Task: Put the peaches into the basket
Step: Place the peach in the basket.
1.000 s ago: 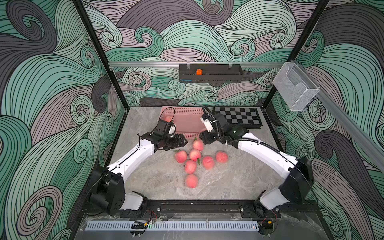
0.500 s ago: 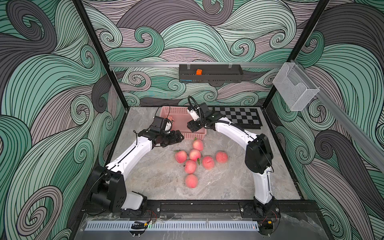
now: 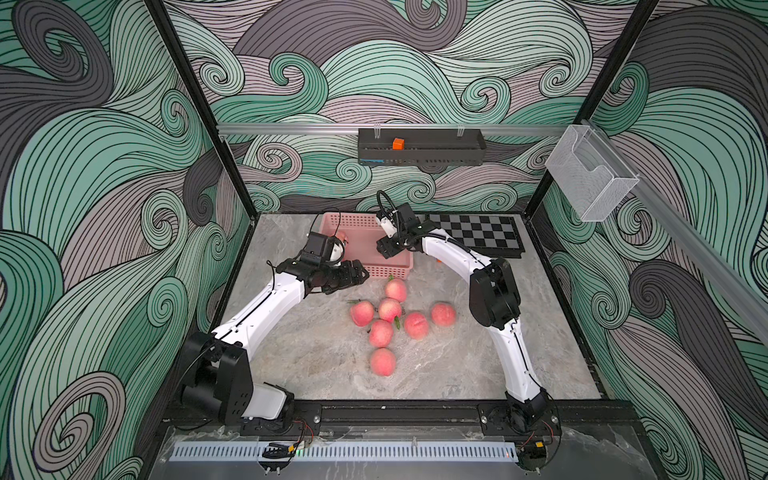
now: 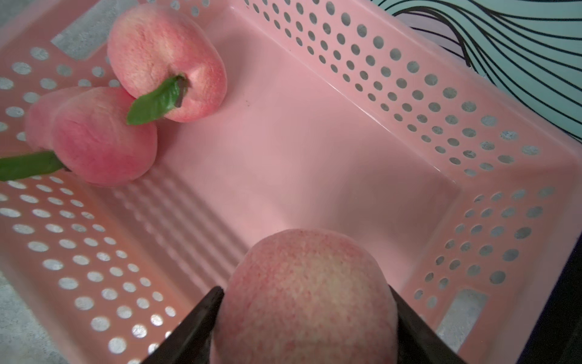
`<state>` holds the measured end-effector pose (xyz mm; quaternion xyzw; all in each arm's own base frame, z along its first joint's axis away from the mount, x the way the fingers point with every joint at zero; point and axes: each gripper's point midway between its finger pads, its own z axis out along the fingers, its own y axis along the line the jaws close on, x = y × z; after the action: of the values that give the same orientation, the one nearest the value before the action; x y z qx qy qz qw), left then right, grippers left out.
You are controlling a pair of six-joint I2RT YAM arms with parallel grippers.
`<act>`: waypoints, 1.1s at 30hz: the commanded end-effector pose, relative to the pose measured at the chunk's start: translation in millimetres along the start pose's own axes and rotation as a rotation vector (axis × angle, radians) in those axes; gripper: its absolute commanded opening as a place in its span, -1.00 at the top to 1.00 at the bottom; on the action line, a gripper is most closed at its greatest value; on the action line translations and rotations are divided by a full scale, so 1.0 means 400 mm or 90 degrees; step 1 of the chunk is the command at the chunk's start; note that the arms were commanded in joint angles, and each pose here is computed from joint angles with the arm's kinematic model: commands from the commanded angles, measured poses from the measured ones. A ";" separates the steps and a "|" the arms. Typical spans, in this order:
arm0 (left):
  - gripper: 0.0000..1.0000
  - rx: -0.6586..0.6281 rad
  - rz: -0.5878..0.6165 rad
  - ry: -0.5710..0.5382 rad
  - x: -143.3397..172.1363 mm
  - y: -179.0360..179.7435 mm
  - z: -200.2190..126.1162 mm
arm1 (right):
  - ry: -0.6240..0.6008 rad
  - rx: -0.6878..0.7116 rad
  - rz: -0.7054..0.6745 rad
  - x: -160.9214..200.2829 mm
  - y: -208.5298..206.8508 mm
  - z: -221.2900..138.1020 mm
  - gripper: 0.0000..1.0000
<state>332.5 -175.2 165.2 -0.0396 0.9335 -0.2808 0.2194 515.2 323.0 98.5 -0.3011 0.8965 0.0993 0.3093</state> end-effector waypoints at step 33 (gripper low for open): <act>-0.70 -0.012 0.000 -0.003 -0.004 0.017 0.008 | 0.050 -0.018 -0.057 0.055 0.015 0.067 -0.80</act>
<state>334.6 -175.2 165.9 -0.0396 0.9322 -0.2811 0.2245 513.6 326.3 65.5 -0.3340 0.8959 0.0874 0.2795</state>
